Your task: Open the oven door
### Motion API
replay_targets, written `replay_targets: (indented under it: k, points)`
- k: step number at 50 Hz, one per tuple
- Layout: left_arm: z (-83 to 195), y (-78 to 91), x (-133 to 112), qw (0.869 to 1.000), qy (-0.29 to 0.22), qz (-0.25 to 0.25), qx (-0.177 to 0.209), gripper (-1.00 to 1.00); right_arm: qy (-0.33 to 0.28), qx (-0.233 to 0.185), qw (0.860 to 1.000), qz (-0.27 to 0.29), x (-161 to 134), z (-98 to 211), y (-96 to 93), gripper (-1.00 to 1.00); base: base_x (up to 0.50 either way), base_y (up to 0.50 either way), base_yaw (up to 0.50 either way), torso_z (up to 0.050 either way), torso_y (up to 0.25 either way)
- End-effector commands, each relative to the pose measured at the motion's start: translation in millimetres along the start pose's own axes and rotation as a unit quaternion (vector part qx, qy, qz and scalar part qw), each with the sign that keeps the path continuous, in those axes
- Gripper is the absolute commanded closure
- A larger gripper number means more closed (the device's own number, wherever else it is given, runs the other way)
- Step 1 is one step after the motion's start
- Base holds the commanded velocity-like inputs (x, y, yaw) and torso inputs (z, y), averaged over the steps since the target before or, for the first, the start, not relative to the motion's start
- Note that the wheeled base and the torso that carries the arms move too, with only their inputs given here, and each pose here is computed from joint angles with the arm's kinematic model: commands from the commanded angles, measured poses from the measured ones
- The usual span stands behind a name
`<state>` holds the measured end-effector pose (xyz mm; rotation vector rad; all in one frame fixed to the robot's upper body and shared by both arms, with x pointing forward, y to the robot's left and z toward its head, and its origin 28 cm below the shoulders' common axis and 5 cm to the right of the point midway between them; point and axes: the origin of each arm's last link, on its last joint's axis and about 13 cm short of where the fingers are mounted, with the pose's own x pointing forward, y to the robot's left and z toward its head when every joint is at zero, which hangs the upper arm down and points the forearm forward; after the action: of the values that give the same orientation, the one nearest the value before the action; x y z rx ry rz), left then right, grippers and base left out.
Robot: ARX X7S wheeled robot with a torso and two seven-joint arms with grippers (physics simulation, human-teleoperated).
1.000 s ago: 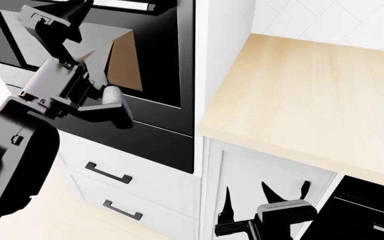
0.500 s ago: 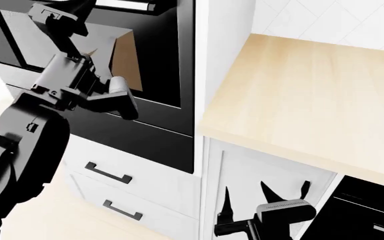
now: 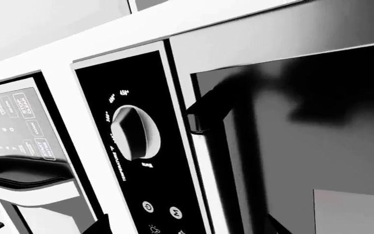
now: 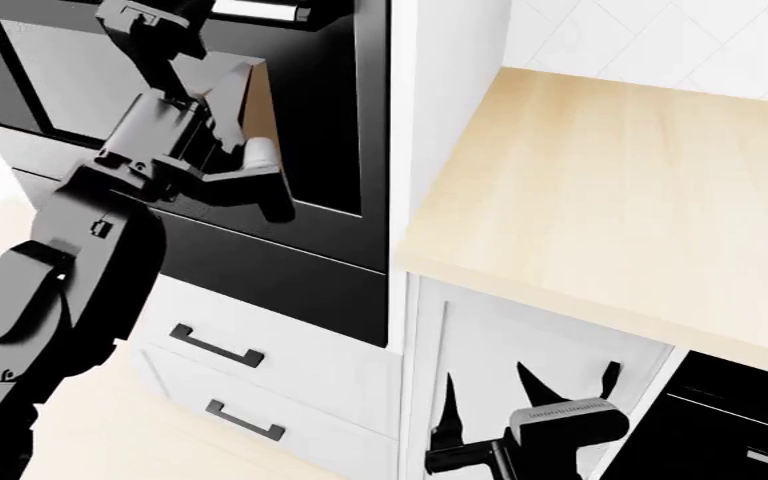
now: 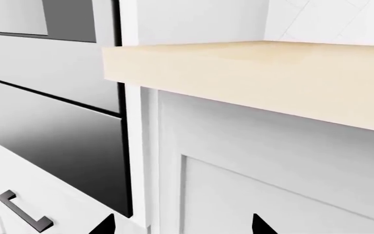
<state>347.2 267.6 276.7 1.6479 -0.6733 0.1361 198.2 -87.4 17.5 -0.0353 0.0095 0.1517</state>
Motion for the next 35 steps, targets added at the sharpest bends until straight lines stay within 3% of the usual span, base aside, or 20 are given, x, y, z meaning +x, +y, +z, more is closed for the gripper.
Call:
replay_targets:
  k: [1,35]
  points:
    - [0.8,1.8,10.6,1.000,0.000,0.007,0.005,-1.00,0.000,0.000,1.000,0.003,0.0,-0.2,0.8,-1.00,0.00,0.00,0.00,0.000,0.000]
    - [-2.2,-10.2,38.5,1.000,0.016,-0.006,0.006,-1.00,-0.002,0.005,1.000,0.007,-0.4,0.5,0.9,-1.00,0.00,0.00,0.00,0.000,0.000]
